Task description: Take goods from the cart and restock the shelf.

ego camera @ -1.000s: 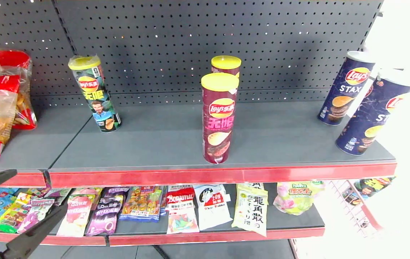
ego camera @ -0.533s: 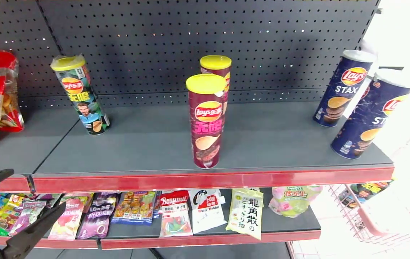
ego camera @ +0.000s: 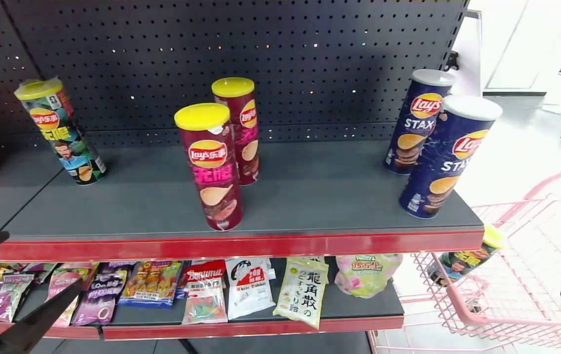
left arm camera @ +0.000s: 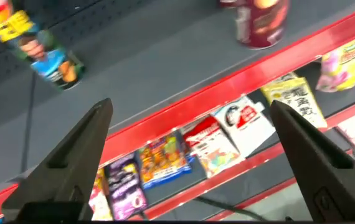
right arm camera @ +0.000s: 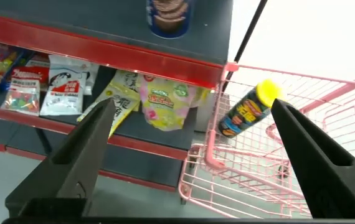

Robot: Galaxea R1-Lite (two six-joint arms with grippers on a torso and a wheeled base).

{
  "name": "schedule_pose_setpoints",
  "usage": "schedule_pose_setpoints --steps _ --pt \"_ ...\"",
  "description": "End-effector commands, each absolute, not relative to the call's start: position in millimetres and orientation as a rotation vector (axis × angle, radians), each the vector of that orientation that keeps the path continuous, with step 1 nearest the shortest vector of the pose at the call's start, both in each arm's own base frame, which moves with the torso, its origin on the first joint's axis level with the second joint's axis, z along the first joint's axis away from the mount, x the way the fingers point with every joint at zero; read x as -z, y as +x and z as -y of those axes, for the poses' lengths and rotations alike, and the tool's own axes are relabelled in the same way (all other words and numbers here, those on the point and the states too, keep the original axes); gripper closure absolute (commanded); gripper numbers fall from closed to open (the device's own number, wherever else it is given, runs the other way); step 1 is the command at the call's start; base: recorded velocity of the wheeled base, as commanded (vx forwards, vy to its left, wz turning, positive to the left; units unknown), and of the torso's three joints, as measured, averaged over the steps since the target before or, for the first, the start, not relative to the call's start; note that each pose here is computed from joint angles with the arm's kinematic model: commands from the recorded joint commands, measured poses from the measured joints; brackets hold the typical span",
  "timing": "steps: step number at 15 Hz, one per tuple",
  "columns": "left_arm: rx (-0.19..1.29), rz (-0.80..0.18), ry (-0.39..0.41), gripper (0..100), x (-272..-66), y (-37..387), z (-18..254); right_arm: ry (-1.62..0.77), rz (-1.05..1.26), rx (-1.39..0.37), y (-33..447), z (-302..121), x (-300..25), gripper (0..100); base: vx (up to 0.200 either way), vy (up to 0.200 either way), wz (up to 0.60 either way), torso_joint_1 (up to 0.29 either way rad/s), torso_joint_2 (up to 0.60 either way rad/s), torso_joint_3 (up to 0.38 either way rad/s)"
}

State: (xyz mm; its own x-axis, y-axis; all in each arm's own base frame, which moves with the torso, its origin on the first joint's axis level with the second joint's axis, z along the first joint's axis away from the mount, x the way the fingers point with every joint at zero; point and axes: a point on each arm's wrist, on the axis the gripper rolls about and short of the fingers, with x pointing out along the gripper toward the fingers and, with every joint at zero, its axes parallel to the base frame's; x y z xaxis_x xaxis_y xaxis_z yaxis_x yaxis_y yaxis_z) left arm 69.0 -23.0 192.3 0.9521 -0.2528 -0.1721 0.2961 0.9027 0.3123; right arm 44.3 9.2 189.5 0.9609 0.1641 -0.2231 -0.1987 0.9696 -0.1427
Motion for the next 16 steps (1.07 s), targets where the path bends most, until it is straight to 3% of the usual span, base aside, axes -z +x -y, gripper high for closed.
schedule_pose_setpoints --steps 1,3,6,14,16 --pt "0.285 -0.132 0.343 0 -191.6 69.1 23.1 -0.166 -0.216 -0.186 45.1 -9.4 -189.3 0 0.0 -0.2 0.0 0.007 0.0 0.002" --pt "0.292 -0.141 0.344 0 -188.2 68.9 23.2 -0.166 -0.216 -0.186 45.1 -9.4 -189.3 0 0.0 -0.2 0.0 0.002 0.0 0.002" --pt "0.296 -0.124 0.34 0 -189.8 66.2 22.3 -0.166 -0.219 -0.186 45.1 -9.4 -188.7 0 0.0 0.0 0.0 0.0 0.0 0.0" --pt "0.302 -0.105 0.331 0 -184.7 57.5 19.4 -0.168 -0.227 -0.185 46.2 -9.6 -188.0 0 0.0 0.0 -0.6 0.002 0.0 0.002" --pt "0.302 -0.105 0.331 0 -184.7 57.5 19.4 -0.169 -0.227 -0.182 46.2 -9.5 -188.0 0 0.0 0.0 0.0 0.0 0.0 0.0"
